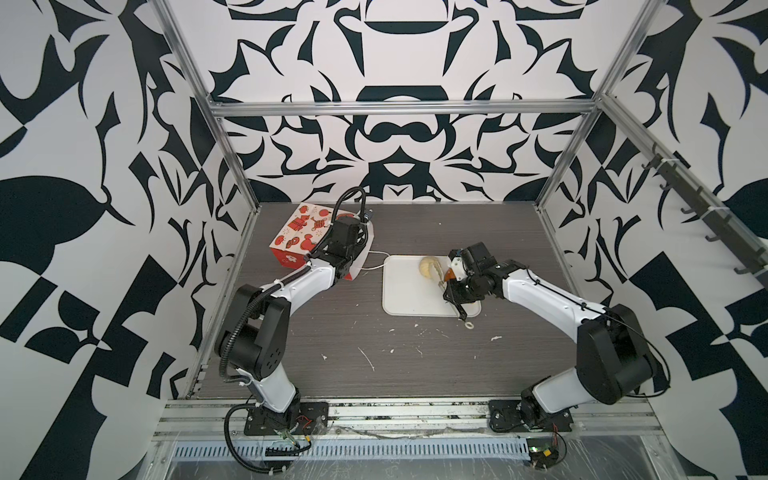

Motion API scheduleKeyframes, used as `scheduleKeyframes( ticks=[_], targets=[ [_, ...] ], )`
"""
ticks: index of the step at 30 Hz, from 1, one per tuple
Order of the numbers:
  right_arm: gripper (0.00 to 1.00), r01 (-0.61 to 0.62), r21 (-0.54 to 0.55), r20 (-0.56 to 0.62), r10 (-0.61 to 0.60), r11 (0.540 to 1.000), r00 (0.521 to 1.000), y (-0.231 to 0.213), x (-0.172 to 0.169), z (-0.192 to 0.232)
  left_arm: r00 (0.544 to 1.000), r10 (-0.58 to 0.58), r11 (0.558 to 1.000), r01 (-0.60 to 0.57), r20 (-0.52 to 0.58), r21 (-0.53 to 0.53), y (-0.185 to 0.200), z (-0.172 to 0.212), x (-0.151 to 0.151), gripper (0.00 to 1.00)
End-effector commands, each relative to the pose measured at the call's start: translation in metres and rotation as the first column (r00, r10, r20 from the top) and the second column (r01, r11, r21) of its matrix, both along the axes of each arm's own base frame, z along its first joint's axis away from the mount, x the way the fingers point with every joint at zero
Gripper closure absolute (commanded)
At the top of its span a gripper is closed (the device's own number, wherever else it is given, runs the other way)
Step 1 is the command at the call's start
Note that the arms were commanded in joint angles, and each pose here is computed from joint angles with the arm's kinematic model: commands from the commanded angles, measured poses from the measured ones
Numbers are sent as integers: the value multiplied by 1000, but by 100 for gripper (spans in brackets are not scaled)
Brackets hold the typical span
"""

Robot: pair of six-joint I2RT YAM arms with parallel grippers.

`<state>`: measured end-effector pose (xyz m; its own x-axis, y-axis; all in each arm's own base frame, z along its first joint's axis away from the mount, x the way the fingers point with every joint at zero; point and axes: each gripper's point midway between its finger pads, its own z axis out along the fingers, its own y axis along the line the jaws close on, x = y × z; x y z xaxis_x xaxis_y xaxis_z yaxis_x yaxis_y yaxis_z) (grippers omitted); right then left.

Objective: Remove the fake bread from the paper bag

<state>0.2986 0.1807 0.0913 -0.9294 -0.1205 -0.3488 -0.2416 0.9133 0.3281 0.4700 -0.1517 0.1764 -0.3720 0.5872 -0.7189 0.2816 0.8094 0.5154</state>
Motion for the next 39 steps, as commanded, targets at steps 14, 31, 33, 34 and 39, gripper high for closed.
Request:
scheduleKeyframes(
  ticks=[14,31,33,34,39],
  targets=[
    [70,16,7,-3,-16,1000,1000,-6,-8,10,1000,9,1000,-9,6,-3,1,1,7,93],
    [62,14,66,32,-16,998,999,-1,-10,24,1000,7,1000,-7,-1,-8,0,-2,6,93],
    [59,18,65,25,-20,998,999,-2,-11,23,1000,10,1000,-10,1,-9,0,-1,6,93],
    [58,17,64,27,-19,998,999,-3,-11,23,1000,8,1000,-8,1,-8,0,-1,6,93],
    [57,30,66,63,-35,997,997,-6,-8,31,1000,6,1000,-6,0,-10,-1,-1,7,93]
  ],
)
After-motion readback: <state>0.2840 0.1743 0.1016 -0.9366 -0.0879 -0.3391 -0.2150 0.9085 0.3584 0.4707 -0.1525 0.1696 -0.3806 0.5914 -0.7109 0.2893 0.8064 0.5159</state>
